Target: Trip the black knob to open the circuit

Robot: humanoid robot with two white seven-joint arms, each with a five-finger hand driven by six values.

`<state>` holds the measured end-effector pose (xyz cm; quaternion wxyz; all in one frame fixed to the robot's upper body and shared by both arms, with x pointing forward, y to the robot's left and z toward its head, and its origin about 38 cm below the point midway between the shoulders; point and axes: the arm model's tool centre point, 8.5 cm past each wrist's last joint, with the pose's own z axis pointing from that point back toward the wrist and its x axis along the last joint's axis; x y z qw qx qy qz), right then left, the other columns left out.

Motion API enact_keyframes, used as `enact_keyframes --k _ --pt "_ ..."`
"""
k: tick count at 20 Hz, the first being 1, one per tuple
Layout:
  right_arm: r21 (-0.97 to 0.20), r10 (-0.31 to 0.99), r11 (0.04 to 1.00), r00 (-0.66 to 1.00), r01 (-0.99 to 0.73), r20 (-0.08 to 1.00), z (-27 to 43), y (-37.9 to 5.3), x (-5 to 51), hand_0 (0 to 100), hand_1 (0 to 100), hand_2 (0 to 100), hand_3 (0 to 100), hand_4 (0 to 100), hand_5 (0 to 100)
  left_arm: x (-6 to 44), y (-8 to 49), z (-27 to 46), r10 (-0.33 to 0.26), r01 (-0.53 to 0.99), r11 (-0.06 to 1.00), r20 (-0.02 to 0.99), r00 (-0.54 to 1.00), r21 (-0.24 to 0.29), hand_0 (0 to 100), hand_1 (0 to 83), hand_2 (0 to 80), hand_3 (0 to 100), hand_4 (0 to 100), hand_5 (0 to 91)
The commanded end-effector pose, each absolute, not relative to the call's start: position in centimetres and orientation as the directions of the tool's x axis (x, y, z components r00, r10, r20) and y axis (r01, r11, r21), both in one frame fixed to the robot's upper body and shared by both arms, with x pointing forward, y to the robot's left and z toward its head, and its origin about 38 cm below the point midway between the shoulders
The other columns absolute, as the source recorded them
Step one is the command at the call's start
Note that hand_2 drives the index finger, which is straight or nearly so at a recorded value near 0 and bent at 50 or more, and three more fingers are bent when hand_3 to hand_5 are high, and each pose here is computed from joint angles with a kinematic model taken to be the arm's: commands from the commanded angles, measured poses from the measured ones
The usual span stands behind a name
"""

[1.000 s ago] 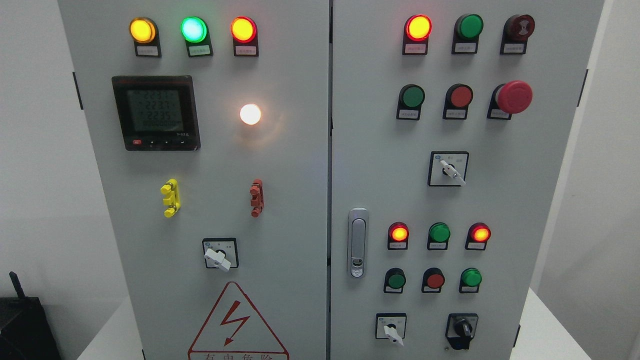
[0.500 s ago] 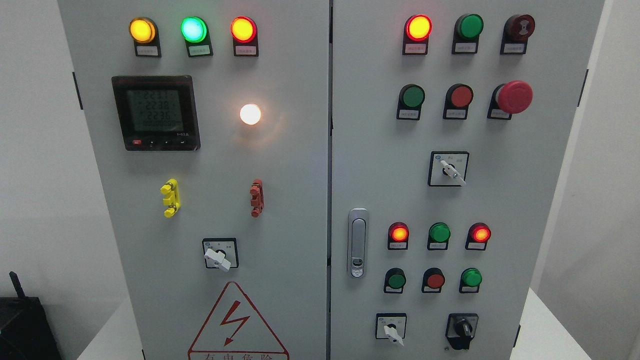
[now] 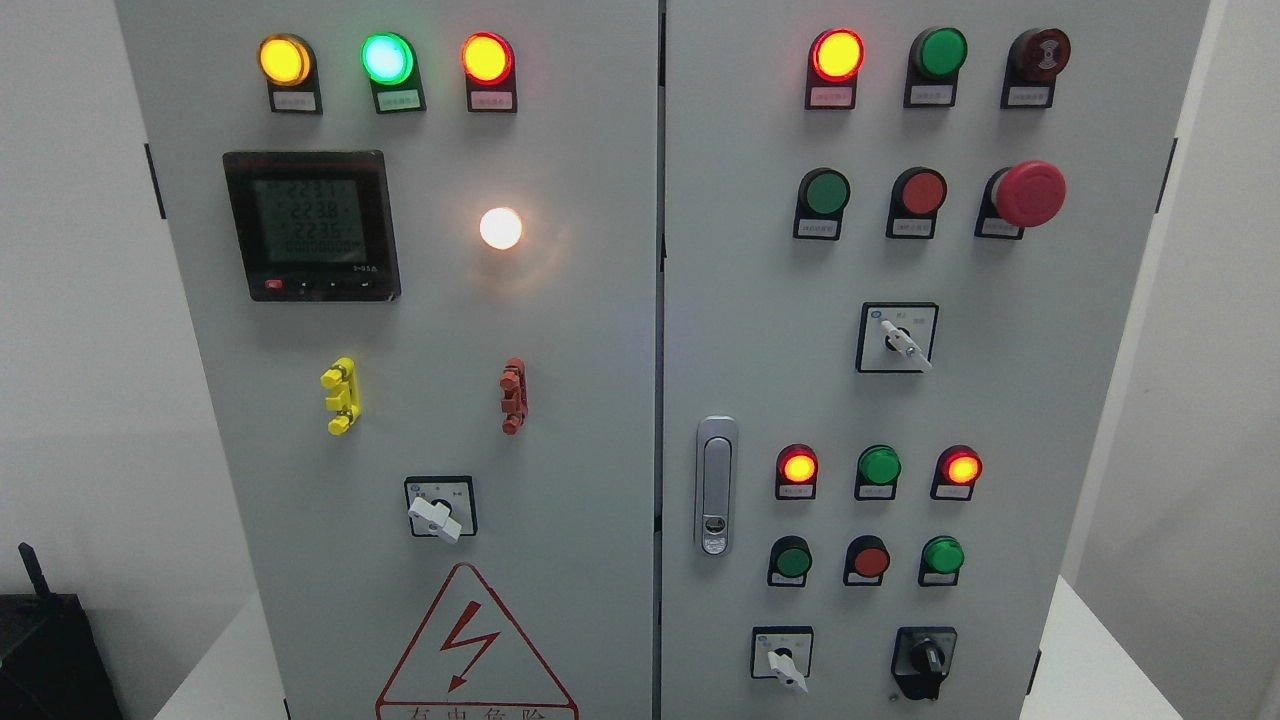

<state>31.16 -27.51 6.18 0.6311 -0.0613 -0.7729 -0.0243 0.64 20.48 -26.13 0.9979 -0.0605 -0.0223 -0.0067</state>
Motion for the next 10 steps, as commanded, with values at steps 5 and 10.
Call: enact_keyframes --k 5,10 --pt "-0.060 0.079 0.996 -0.299 0.073 0.951 10.6 -26.6 33.3 0 0 10 100 100 100 1.2 20.5 -26.2 -0.010 0.017 0.993 0.061 0.998 -0.119 12 38.9 0.0 0 0 0.0" --pt "-0.059 0.077 0.996 -0.302 0.068 0.950 11.1 -26.4 33.9 0 0 10 100 100 100 1.2 20.5 -26.2 -0.012 0.019 0.993 0.061 0.998 -0.119 12 38.9 0.0 0 0 0.0"
